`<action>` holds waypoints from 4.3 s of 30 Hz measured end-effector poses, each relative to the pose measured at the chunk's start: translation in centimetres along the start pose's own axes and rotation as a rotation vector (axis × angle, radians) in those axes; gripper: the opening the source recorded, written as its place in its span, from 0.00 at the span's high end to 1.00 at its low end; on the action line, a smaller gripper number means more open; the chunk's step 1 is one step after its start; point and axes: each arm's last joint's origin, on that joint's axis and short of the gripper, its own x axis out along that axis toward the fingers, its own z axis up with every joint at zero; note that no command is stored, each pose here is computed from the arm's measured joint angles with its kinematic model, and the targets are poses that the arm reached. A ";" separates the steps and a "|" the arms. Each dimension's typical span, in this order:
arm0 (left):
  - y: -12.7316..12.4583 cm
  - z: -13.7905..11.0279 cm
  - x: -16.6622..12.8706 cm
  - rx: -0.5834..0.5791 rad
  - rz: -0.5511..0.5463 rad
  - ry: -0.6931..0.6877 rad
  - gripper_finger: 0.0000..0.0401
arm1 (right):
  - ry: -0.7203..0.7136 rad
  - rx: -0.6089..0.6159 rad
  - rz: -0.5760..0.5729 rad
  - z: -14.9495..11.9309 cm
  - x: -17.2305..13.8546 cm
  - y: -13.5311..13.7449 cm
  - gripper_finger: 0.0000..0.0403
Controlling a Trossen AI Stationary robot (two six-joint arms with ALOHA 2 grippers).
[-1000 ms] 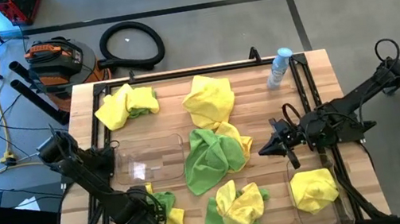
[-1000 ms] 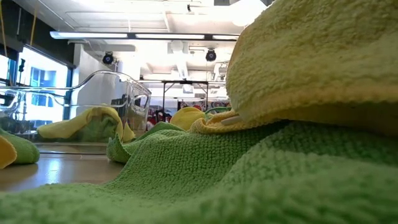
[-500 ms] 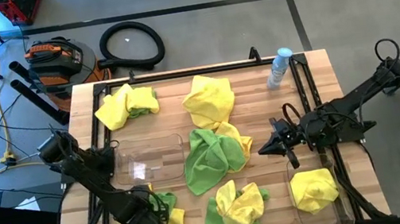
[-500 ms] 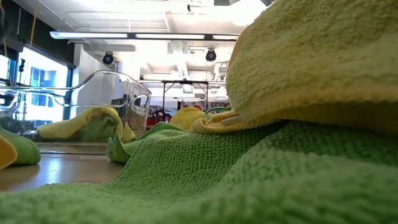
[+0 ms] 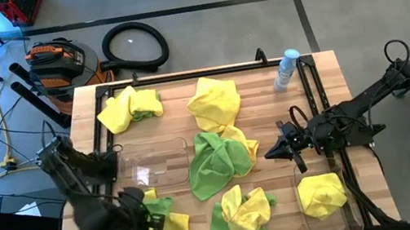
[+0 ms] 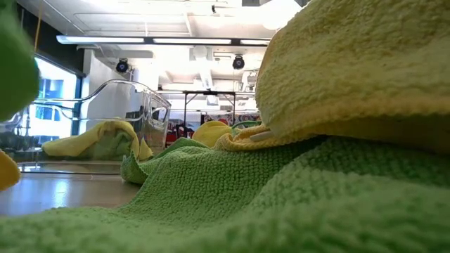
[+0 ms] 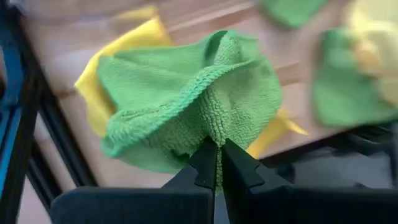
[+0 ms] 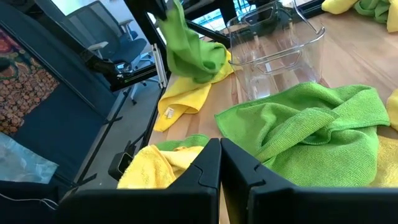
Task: Sort microfiber towel by color & place in baskets
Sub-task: Put the green towel into the left transparent bin, then put the yellow towel into the right transparent bin
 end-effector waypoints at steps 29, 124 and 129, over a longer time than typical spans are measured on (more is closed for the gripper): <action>6.0 16.2 -12.3 0.319 -0.416 -0.517 1.00 | -0.066 0.082 -0.113 0.2 0.0 -0.3 1.00; 4.0 13.9 14.3 -0.134 0.052 -0.003 0.71 | -0.143 0.156 -0.239 0.3 -0.1 -0.7 1.00; 4.2 13.8 14.3 -0.135 0.078 0.003 0.71 | -0.143 0.153 -0.239 0.3 -0.1 -0.7 1.00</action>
